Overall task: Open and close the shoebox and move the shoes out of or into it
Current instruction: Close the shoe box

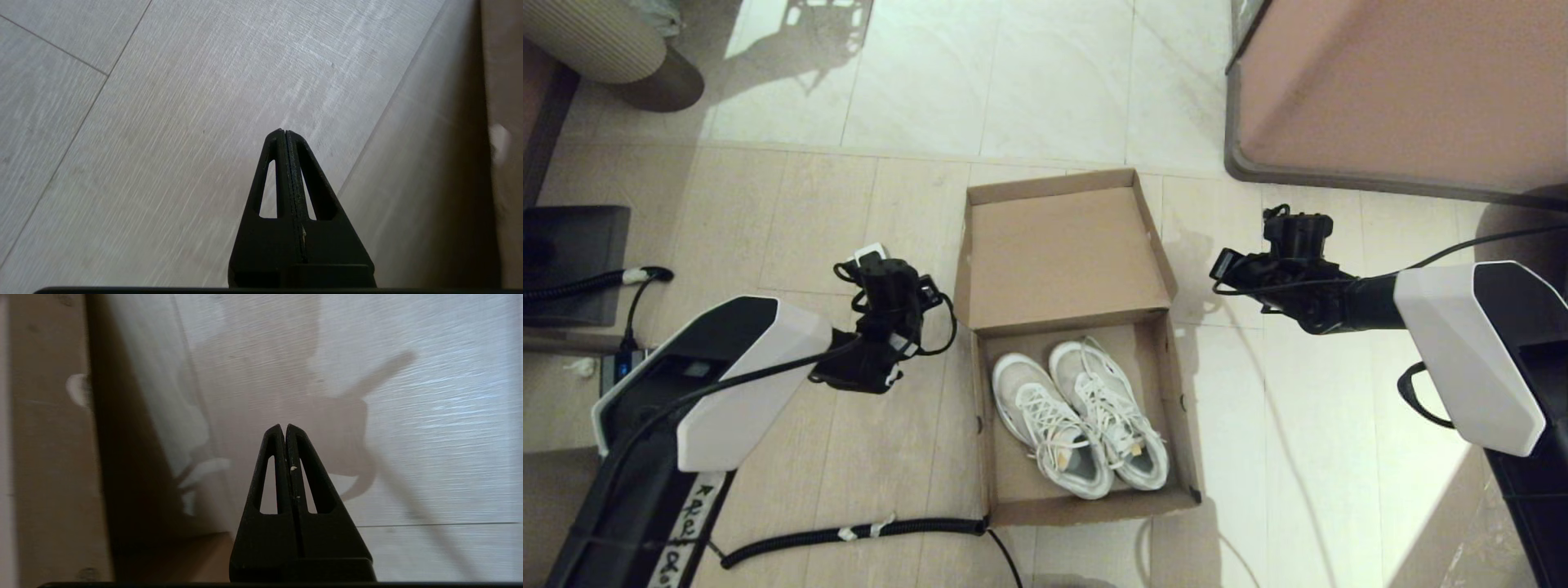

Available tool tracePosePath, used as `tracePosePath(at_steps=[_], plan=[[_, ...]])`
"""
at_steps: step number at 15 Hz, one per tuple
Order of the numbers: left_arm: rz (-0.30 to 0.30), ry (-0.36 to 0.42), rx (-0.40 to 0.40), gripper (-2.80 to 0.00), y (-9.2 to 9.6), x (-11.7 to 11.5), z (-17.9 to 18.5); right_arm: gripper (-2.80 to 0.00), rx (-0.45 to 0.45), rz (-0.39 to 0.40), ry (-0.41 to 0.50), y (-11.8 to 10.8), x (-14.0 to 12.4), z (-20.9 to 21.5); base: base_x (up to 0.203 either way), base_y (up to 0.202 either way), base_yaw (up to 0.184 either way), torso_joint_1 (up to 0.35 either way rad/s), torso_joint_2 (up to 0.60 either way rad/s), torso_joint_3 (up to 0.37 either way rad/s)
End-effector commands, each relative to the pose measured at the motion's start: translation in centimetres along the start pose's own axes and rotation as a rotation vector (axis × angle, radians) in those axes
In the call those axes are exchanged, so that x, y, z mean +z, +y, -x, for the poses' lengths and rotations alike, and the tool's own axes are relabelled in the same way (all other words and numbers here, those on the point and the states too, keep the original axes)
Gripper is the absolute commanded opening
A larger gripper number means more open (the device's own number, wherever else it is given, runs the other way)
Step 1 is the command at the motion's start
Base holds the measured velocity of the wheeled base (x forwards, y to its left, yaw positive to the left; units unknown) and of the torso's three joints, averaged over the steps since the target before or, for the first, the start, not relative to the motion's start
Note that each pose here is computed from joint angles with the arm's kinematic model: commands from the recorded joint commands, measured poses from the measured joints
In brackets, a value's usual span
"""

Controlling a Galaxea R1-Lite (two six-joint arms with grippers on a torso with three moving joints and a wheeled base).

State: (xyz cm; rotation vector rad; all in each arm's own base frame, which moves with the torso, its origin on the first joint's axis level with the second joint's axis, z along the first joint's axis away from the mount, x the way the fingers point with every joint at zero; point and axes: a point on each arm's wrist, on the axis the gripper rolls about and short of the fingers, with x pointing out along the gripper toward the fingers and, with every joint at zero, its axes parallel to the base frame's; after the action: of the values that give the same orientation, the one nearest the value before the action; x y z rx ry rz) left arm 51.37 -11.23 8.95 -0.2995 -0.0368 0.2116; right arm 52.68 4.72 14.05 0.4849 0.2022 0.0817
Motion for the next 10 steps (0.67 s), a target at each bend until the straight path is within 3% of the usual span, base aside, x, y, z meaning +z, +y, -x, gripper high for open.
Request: tracePosePath(at_steps=[1,5,10], plan=[[0.007,-0.012,0.012,-2.80,-0.5,-1.1,-1.0,-2.80,0.025,-0.054,-0.017,0.1,-1.0,-0.7,0.000,0.000,0.000,0.000,0.00,0.000],[-0.025,0.049,0.014,-2.80,-1.8,-4.1,-1.3,-2.80,0.070,-0.063,-0.046,-0.4,-2.7,-1.8,0.000,0.000,0.000,0.000,0.00,0.000],[-0.031,0.090,-0.090,-2.80,-6.5,-6.4,1.6,-2.80,0.074,-0.094,-0.038,-1.5,-2.4,-1.9,0.000,0.000,0.000,0.000,0.00,0.000]])
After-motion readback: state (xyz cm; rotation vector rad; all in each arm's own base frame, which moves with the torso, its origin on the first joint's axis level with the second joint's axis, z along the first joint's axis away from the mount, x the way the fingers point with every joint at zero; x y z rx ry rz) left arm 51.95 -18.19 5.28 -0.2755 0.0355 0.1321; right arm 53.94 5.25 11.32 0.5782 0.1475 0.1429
